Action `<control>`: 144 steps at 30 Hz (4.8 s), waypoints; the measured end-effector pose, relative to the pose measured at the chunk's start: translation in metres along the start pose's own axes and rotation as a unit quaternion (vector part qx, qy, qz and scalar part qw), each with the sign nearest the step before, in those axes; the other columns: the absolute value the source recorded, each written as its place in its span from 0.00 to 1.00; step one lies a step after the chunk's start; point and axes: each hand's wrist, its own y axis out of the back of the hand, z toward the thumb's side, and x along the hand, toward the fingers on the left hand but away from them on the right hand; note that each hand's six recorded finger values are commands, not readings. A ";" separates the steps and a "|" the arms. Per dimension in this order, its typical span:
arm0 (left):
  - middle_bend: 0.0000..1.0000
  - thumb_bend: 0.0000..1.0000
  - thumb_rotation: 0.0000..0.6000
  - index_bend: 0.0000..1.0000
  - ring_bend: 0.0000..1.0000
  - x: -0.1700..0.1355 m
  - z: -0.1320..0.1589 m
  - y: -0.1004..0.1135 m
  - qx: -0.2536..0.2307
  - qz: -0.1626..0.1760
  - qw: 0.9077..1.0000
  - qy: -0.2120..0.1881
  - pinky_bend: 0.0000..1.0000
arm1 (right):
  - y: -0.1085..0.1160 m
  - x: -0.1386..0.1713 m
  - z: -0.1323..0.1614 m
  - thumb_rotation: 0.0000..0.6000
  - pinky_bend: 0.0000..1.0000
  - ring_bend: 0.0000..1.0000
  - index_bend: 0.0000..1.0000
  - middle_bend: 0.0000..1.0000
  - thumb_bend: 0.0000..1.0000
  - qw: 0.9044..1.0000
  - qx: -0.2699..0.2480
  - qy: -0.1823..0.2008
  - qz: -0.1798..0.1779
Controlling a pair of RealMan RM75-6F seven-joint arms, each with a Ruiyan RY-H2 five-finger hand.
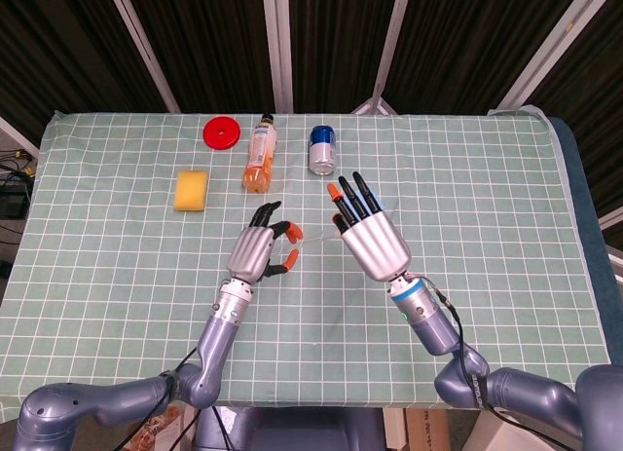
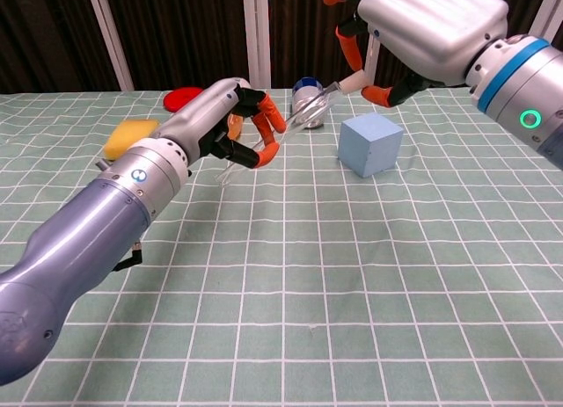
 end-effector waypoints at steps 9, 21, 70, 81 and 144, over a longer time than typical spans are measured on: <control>0.50 0.66 1.00 0.46 0.07 -0.001 0.000 0.001 -0.001 0.002 1.000 0.001 0.00 | 0.001 -0.001 -0.003 1.00 0.00 0.00 0.57 0.16 0.36 1.000 0.005 -0.003 0.001; 0.50 0.66 1.00 0.46 0.07 -0.002 0.004 -0.003 -0.006 -0.001 1.000 0.001 0.00 | 0.000 0.000 -0.003 1.00 0.00 0.00 0.57 0.16 0.36 1.000 -0.002 -0.012 0.004; 0.50 0.66 1.00 0.46 0.07 0.002 0.016 -0.006 -0.017 -0.002 1.000 -0.003 0.00 | 0.001 0.006 0.019 1.00 0.00 0.00 0.02 0.00 0.36 1.000 -0.008 0.008 0.007; 0.50 0.66 1.00 0.46 0.07 0.002 0.013 -0.002 -0.021 0.005 1.000 0.002 0.00 | -0.002 0.010 0.014 1.00 0.00 0.00 0.00 0.00 0.36 1.000 -0.002 -0.005 0.027; 0.12 0.21 1.00 0.15 0.00 -0.036 -0.080 0.078 0.182 -0.038 0.978 0.099 0.00 | 0.009 0.085 -0.066 1.00 0.00 0.00 0.00 0.00 0.29 0.984 -0.110 -0.128 0.062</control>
